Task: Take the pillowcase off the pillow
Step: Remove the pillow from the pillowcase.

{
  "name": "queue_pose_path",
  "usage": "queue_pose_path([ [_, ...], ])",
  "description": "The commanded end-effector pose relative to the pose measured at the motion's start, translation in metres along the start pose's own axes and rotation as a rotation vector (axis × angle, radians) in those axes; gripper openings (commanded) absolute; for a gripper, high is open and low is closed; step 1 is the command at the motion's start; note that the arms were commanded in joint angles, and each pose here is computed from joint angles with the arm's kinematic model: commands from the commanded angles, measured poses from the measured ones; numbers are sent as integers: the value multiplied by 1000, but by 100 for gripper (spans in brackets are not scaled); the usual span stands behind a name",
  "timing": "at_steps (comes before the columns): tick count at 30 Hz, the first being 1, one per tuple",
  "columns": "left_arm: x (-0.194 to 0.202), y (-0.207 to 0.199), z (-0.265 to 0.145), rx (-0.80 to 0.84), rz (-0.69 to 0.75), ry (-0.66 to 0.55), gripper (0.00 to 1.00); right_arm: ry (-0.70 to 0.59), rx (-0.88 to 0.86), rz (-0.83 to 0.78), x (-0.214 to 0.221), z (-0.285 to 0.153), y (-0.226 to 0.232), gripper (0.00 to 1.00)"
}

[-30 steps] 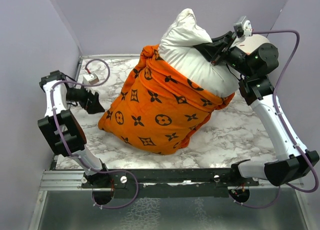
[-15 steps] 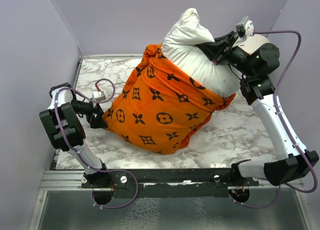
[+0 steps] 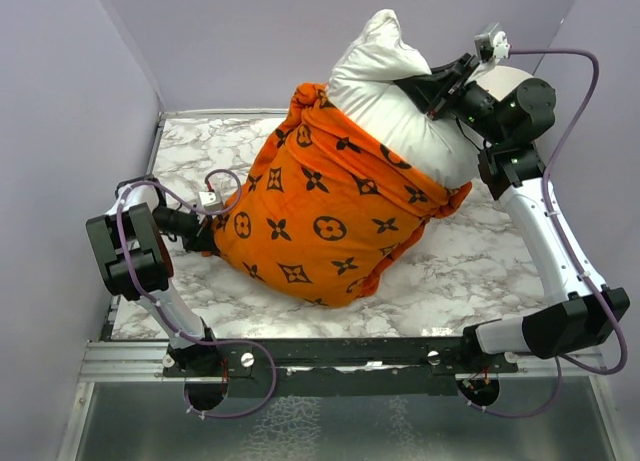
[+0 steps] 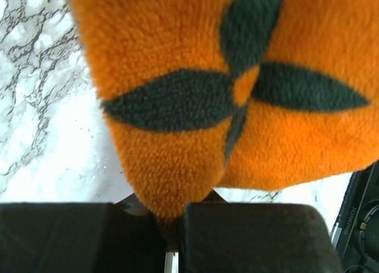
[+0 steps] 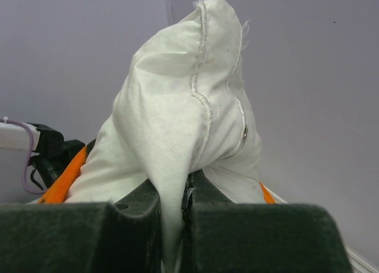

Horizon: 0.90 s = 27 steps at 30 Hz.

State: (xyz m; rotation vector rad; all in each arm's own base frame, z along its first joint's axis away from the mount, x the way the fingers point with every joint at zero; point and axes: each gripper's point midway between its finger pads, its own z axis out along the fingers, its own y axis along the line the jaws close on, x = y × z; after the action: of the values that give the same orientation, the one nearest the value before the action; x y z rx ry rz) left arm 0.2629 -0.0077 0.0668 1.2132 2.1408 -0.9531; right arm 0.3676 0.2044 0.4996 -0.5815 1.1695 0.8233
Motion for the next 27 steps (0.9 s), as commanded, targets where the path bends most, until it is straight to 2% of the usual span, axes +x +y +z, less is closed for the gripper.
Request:
queue_pose_path([
  [1,7,15,-12,-101,38,64,0,-279,130,-199,-111,-5,-10,1],
  [8,19,39,-57,-296,40,166,0,-435,488,-233,-181,-40,-79,1],
  [14,35,69,-107,-466,29,299,0,-531,687,-239,-211,-82,-110,1],
  [18,61,81,-135,-555,22,407,0,-569,748,-231,-218,-107,-119,1],
  [27,121,86,-164,-661,17,588,0,-610,857,-241,-227,-144,-131,1],
])
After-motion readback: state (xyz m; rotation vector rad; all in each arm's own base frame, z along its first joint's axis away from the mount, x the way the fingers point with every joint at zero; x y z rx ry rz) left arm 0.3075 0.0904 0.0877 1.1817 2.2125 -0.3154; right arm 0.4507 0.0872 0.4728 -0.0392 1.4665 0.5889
